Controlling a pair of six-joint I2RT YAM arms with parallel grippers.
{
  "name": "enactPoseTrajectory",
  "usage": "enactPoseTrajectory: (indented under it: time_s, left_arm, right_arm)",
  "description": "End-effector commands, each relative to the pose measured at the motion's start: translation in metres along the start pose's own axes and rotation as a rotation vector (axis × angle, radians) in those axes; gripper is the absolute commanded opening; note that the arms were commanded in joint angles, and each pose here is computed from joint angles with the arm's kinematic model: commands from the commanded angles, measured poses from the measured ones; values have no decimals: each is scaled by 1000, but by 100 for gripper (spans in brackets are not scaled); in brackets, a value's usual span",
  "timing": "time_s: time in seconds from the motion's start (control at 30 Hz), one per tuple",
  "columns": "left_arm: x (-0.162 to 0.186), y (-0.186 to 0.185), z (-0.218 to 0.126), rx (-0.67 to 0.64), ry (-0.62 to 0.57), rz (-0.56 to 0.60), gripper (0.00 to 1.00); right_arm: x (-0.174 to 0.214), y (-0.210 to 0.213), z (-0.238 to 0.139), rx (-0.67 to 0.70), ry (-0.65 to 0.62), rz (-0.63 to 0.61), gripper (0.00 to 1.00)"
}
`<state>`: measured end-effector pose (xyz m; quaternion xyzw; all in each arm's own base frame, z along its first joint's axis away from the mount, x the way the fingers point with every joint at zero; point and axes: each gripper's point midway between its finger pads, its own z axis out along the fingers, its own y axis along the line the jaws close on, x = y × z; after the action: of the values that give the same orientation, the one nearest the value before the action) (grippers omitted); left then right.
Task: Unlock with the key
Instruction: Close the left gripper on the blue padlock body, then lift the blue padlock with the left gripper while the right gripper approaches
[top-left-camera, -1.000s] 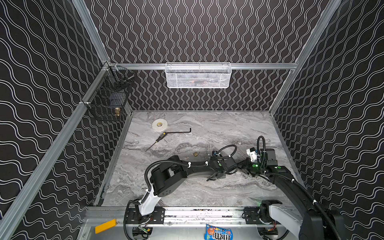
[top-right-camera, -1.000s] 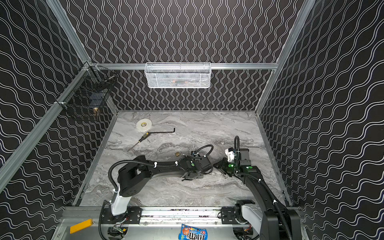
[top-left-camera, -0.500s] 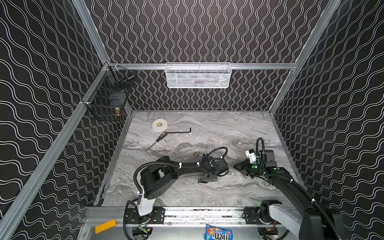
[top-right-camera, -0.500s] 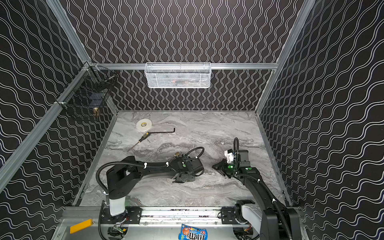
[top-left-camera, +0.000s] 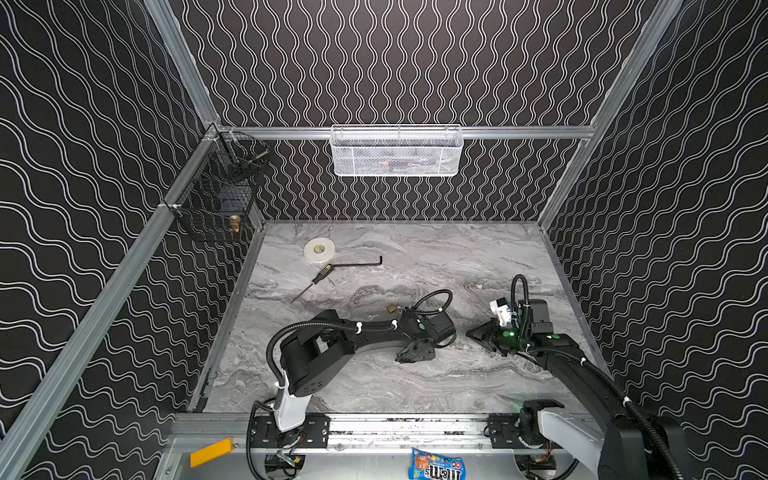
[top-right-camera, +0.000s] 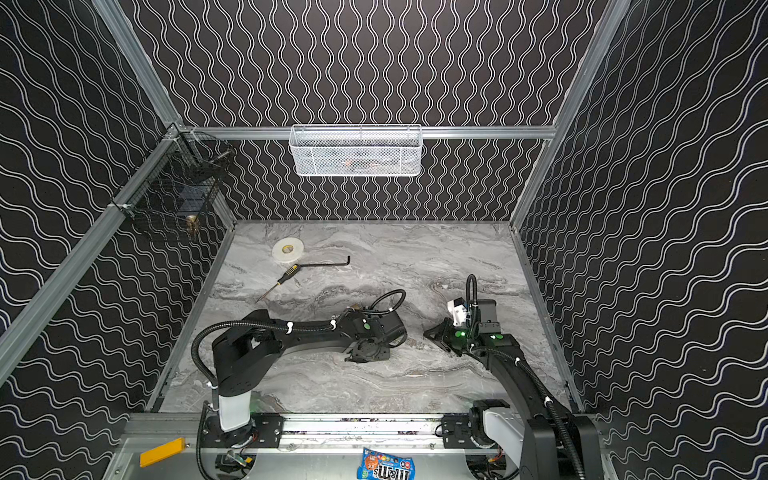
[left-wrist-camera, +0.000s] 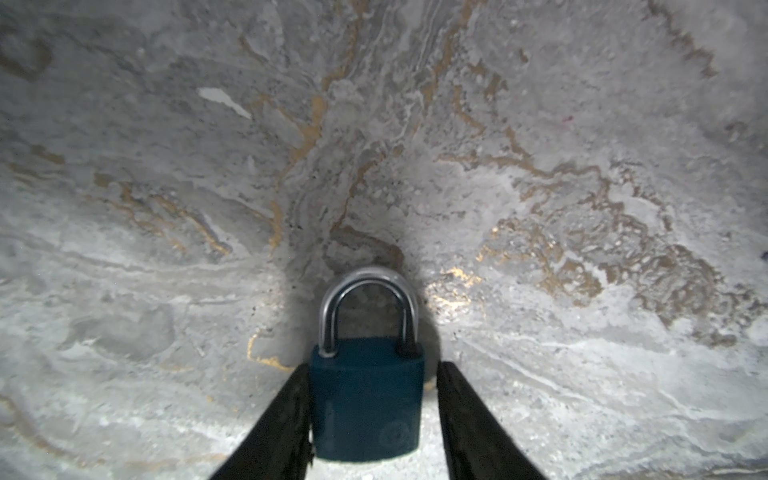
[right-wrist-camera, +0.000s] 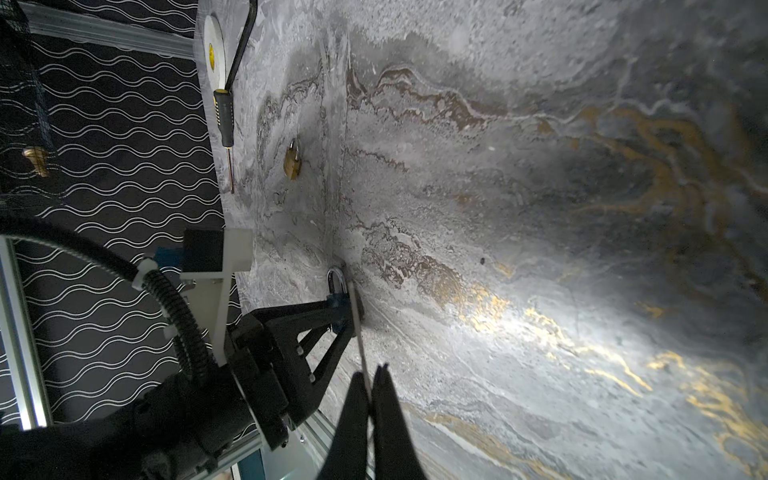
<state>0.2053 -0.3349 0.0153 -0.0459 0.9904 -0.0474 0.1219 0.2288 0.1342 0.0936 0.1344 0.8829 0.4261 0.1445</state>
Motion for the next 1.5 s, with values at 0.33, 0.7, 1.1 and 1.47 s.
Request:
enactPoseTrajectory:
  time_s: [0.33,0.7,1.1,1.47]
  left_arm:
    - [15,4,8,-22,96,27,49]
    - [15,8,6,-66,104,66,48]
    - [2,1,-9,-25,44,22,41]
    - [-45,-12,-71,137,-156,-134,30]
  right_arm:
    - [0,4,2,-18,20,-4,0]
    - [1,5,1,-23,20,-7,0]
    - [1,7,1,-27,26,-24,0]
    - [4,21,1,-25,66,-73,0]
